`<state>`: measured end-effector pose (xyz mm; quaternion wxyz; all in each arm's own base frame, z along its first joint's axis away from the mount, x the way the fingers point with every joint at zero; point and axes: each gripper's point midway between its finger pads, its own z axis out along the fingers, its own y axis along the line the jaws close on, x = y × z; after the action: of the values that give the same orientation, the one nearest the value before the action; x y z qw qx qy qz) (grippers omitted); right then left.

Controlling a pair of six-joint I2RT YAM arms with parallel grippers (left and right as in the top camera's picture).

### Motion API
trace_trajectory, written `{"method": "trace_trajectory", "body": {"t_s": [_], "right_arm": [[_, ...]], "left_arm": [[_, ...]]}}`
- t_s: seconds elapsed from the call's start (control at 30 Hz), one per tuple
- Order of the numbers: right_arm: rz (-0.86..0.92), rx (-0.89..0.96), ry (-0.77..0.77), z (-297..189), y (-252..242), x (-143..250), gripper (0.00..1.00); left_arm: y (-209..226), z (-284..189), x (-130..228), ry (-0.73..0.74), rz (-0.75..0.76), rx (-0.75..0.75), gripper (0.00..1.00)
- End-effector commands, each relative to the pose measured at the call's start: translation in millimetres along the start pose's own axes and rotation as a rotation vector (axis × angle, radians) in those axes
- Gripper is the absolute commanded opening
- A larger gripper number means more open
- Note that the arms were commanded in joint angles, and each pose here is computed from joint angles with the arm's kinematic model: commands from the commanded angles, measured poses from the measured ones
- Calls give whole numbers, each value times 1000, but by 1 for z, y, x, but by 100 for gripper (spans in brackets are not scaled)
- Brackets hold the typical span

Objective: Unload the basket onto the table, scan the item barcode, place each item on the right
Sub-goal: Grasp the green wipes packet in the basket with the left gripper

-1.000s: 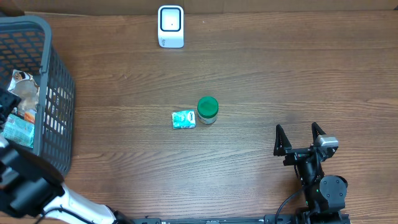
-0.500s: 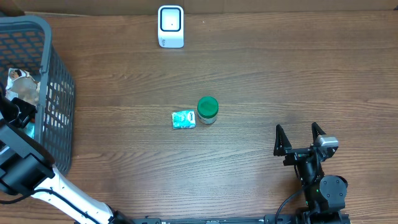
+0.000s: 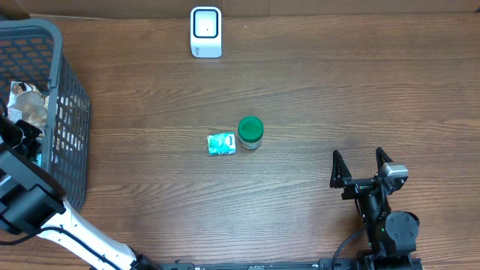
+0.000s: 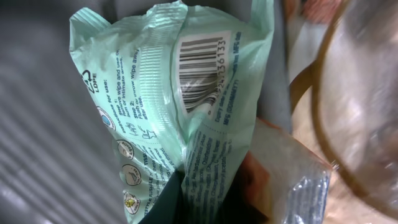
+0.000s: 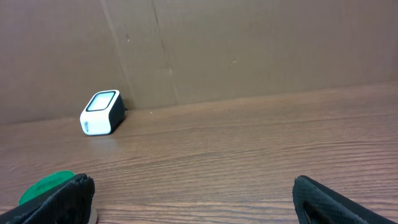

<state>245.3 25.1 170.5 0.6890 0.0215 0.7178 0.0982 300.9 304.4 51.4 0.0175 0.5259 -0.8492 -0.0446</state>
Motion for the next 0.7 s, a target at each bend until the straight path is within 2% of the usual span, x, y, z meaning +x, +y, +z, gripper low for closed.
{"method": "trace_trajectory", "body": {"t_s": [0.0, 0.27, 0.43, 0.57, 0.67], "right_arm": [[-4, 3, -9, 0, -1, 0, 100], [-4, 3, -9, 0, -1, 0, 100], [-4, 3, -9, 0, -1, 0, 100], [-4, 3, -9, 0, -1, 0, 100], [-4, 3, -9, 0, -1, 0, 100]], "left_arm": [[1, -6, -5, 5, 7, 5, 4], [-3, -105, -16, -198, 3, 92, 4], [-2, -145, -13, -290, 1, 135, 4], [-16, -179, -4, -341, 17, 271, 4], [-30, -222, 7, -426, 58, 395, 4]]}}
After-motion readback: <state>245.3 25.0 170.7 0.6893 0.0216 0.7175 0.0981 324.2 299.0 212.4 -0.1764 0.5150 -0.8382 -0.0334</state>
